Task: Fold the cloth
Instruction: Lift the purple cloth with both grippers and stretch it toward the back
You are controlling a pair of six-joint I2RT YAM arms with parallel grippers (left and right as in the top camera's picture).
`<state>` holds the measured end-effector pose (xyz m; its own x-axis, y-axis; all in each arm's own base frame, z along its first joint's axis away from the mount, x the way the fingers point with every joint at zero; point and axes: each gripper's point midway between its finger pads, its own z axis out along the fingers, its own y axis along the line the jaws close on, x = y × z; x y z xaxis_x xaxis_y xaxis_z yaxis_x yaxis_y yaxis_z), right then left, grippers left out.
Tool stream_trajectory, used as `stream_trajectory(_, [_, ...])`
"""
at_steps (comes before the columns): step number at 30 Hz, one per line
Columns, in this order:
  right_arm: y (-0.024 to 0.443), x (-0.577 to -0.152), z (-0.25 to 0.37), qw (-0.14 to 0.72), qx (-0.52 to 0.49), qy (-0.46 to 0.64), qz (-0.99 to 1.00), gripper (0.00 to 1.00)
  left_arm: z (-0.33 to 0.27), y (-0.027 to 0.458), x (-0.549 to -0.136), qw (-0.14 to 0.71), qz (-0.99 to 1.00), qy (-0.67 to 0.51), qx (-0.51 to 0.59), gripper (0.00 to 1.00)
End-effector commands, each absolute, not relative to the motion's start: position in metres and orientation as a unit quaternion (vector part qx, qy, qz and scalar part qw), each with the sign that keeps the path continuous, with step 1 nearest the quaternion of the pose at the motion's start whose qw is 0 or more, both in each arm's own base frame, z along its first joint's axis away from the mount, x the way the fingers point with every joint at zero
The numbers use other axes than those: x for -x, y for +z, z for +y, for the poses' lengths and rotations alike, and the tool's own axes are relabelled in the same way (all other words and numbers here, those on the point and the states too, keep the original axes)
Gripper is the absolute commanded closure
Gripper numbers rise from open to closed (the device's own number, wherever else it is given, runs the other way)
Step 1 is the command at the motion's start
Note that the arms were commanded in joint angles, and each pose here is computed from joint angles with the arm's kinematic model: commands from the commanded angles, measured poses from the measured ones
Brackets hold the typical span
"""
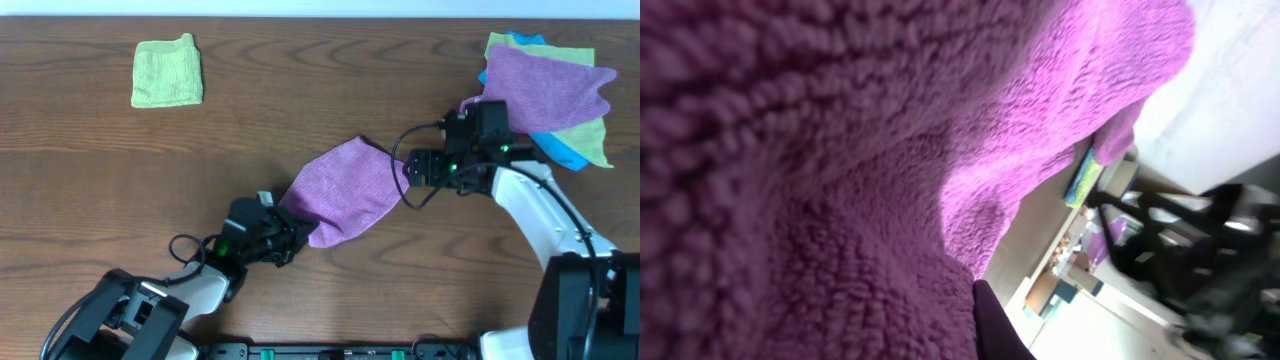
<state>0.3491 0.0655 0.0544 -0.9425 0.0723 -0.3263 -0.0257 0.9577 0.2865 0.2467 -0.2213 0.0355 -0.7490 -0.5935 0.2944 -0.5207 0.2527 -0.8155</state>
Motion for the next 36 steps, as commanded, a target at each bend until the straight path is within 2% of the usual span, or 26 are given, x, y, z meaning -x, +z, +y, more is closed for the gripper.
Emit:
stream_trajectory(1, [0.037,-0.339,0.063,0.16,-0.037,0.148,0.975,0.01,-0.218,0.04,-0.247,0.026,0.791,-0.513,0.333,0.94])
stream_trajectory(5, [0.029,-0.339,0.069,0.172,-0.057,0.172,0.968,0.03,-0.212,0.043,-0.253,0.03,0.785,-0.522,0.334,0.94])
stream_trajectory(8, [0.028,-0.342,0.071,0.179,-0.069,0.181,0.965,0.1,-0.21,0.045,-0.254,0.029,0.782,-0.525,0.335,0.94])
stream_trajectory(14, [0.027,-0.347,0.074,0.189,-0.071,0.191,0.96,0.11,-0.206,0.046,-0.258,0.032,0.779,-0.526,0.34,0.94])
stream_trajectory(22, [0.004,-0.345,0.088,0.153,-0.086,0.229,0.958,0.14,-0.209,0.054,-0.265,0.041,0.775,-0.535,0.334,0.94])
stream_trajectory(28, [-0.004,-0.344,0.093,0.141,-0.09,0.24,0.956,0.26,-0.21,0.058,-0.27,0.046,0.773,-0.539,0.33,0.94])
stream_trajectory(36, [-0.003,-0.342,0.106,0.135,-0.084,0.251,0.955,0.33,-0.211,0.061,-0.271,0.042,0.768,-0.544,0.335,0.94])
